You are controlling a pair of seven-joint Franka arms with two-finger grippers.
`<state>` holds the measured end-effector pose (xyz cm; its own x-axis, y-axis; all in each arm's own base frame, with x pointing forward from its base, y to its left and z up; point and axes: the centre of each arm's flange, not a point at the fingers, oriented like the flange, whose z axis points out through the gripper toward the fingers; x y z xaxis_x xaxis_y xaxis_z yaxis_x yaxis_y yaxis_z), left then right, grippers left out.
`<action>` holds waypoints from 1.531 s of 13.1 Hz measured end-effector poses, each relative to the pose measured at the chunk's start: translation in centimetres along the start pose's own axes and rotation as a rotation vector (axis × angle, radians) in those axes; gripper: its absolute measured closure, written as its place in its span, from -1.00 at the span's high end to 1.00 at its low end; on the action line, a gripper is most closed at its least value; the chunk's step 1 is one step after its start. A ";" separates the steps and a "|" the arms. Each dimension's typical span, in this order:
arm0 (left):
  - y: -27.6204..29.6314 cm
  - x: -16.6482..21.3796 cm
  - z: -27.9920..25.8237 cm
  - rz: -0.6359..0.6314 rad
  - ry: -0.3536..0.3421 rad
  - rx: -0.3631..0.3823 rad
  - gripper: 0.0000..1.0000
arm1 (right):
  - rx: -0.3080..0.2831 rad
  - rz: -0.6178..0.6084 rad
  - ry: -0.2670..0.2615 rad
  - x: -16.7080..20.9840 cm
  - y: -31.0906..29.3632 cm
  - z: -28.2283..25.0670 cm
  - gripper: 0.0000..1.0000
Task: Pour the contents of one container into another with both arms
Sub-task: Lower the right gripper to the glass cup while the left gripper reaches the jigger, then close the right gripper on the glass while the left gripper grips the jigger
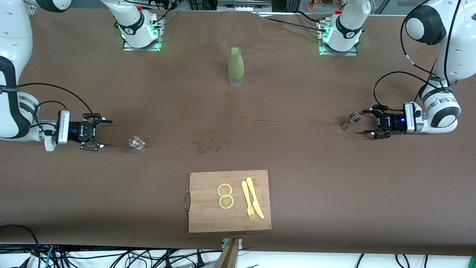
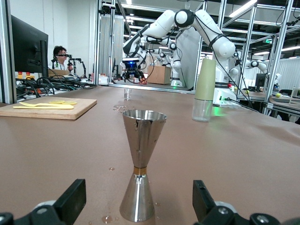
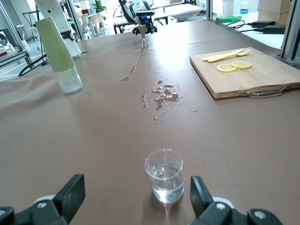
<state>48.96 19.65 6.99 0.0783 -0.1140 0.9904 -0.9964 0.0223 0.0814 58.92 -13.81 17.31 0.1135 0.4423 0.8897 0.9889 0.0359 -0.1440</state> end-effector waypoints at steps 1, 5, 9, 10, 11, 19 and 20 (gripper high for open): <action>-0.1 -0.3 0.4 0.001 -0.001 -0.002 1.00 | -0.006 -0.009 0.008 -0.5 0.4 0.2 1.00; -0.9 -0.9 2.4 0.009 -0.006 -0.019 1.00 | -0.031 -0.048 0.027 -2.2 3.2 0.9 1.00; -1.7 -0.8 4.3 0.020 0.008 -0.035 1.00 | -0.040 -0.073 0.091 -4.8 4.1 4.3 1.00; -1.7 -0.9 4.6 0.020 0.010 -0.039 1.00 | -0.035 -0.085 0.103 -5.4 4.2 5.6 1.00; -1.7 -1.1 5.0 0.018 0.013 -0.044 1.00 | -0.027 -0.102 0.109 -5.7 4.2 6.6 1.00; -1.6 -1.7 5.7 0.012 0.015 -0.055 0.94 | -0.005 -0.152 0.132 -5.8 4.5 9.8 1.00; -1.6 -1.7 5.7 0.011 0.016 -0.055 0.94 | -0.006 -0.148 0.139 -6.0 4.5 10.4 1.00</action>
<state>50.21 14.10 4.51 0.0685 -0.0977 0.9929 -0.9941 0.0776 0.0762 61.66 -7.01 6.82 -0.0215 0.3043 0.9523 0.9963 0.0860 -0.0050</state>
